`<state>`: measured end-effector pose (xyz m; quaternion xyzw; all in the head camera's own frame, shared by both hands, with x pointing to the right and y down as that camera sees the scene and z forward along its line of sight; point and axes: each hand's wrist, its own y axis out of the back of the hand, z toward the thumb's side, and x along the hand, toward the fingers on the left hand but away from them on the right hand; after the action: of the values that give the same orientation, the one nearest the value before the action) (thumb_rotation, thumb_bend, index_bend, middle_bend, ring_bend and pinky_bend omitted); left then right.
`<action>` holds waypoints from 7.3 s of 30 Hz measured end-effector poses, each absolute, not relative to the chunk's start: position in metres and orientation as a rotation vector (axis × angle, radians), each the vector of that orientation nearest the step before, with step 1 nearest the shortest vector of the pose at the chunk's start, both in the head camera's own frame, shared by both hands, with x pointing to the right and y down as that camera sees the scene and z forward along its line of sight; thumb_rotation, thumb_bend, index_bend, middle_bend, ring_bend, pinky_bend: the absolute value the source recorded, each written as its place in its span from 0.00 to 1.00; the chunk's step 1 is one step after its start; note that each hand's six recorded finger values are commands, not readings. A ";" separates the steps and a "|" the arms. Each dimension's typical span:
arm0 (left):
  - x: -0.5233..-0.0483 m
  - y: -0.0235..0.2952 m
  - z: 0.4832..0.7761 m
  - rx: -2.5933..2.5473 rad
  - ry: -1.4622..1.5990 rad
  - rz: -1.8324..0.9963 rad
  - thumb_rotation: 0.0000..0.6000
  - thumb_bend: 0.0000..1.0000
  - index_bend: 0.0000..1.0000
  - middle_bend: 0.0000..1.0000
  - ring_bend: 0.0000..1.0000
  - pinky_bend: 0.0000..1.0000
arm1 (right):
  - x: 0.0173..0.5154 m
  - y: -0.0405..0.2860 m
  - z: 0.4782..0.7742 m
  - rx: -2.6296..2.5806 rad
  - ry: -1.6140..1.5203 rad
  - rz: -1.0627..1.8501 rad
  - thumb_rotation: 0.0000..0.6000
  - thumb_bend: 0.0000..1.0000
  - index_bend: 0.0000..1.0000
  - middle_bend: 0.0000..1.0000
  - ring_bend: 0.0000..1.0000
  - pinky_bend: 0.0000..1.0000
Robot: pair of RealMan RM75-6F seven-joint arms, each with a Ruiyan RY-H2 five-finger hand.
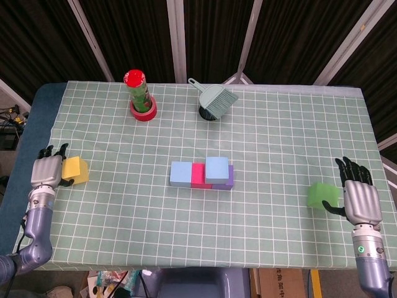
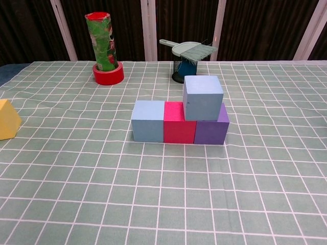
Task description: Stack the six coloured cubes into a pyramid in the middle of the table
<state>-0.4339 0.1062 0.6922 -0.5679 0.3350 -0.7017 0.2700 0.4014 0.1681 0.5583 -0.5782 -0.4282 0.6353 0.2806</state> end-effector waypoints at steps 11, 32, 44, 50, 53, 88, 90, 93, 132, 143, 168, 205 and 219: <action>-0.426 0.108 0.696 -1.569 0.894 -1.864 1.00 0.37 0.00 0.28 0.00 0.00 | 0.402 0.168 0.559 -1.550 -1.149 1.706 1.00 0.21 0.00 0.00 0.00 0.00; -0.346 0.079 0.631 -1.690 0.802 -1.545 1.00 0.37 0.00 0.29 0.00 0.00 | 0.400 0.168 0.558 -1.560 -1.160 1.694 1.00 0.21 0.00 0.00 0.00 0.00; -0.258 0.060 0.616 -1.801 0.759 -1.469 1.00 0.37 0.00 0.32 0.00 0.00 | 0.404 0.165 0.557 -1.567 -1.189 1.691 1.00 0.21 0.00 0.00 0.00 0.00; -0.195 0.062 0.614 -1.833 0.728 -1.461 1.00 0.37 0.00 0.32 0.00 0.00 | 0.405 0.164 0.558 -1.572 -1.203 1.692 1.00 0.21 0.00 0.00 0.00 0.00; -0.167 0.062 0.609 -1.844 0.709 -1.426 1.00 0.37 0.00 0.32 0.00 0.00 | 0.406 0.164 0.558 -1.574 -1.209 1.690 1.00 0.21 0.00 0.00 0.00 0.00; -0.097 0.069 0.607 -1.805 0.640 -1.434 1.00 0.37 0.00 0.33 0.00 0.00 | 0.406 0.159 0.552 -1.581 -1.259 1.658 1.00 0.21 0.00 0.00 0.00 0.00; -0.094 0.069 0.608 -1.812 0.633 -1.429 1.00 0.37 0.00 0.33 0.00 0.00 | 0.406 0.159 0.552 -1.580 -1.261 1.658 1.00 0.21 0.00 0.00 0.00 0.00; -0.088 0.069 0.611 -1.813 0.622 -1.420 1.00 0.37 0.00 0.33 0.00 0.00 | 0.406 0.159 0.551 -1.579 -1.264 1.654 1.00 0.21 0.00 0.00 0.00 0.00; -0.066 0.075 0.615 -1.788 0.560 -1.369 1.00 0.37 0.00 0.33 0.00 0.00 | 0.407 0.158 0.550 -1.590 -1.285 1.653 1.00 0.21 0.00 0.00 0.00 0.00; -0.063 0.077 0.616 -1.769 0.556 -1.367 1.00 0.38 0.00 0.33 0.00 0.00 | 0.407 0.158 0.549 -1.593 -1.288 1.648 1.00 0.21 0.00 0.00 0.00 0.00; -0.057 0.081 0.621 -1.755 0.553 -1.382 1.00 0.37 0.00 0.33 0.00 0.00 | 0.407 0.157 0.549 -1.595 -1.293 1.648 1.00 0.21 0.00 0.00 0.00 0.00; -0.050 0.083 0.624 -1.753 0.556 -1.384 1.00 0.38 0.00 0.33 0.00 0.00 | 0.408 0.158 0.550 -1.597 -1.292 1.652 1.00 0.21 0.00 0.00 0.00 0.00; -0.051 0.081 0.624 -1.753 0.561 -1.384 1.00 0.37 0.00 0.33 0.00 0.00 | 0.408 0.158 0.551 -1.599 -1.287 1.656 1.00 0.21 0.00 0.00 0.00 0.00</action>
<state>-0.0510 0.0812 0.6240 -0.6954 0.2223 -0.5490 0.4070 0.4075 0.1584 0.5512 -0.5871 -0.4726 0.6081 0.2495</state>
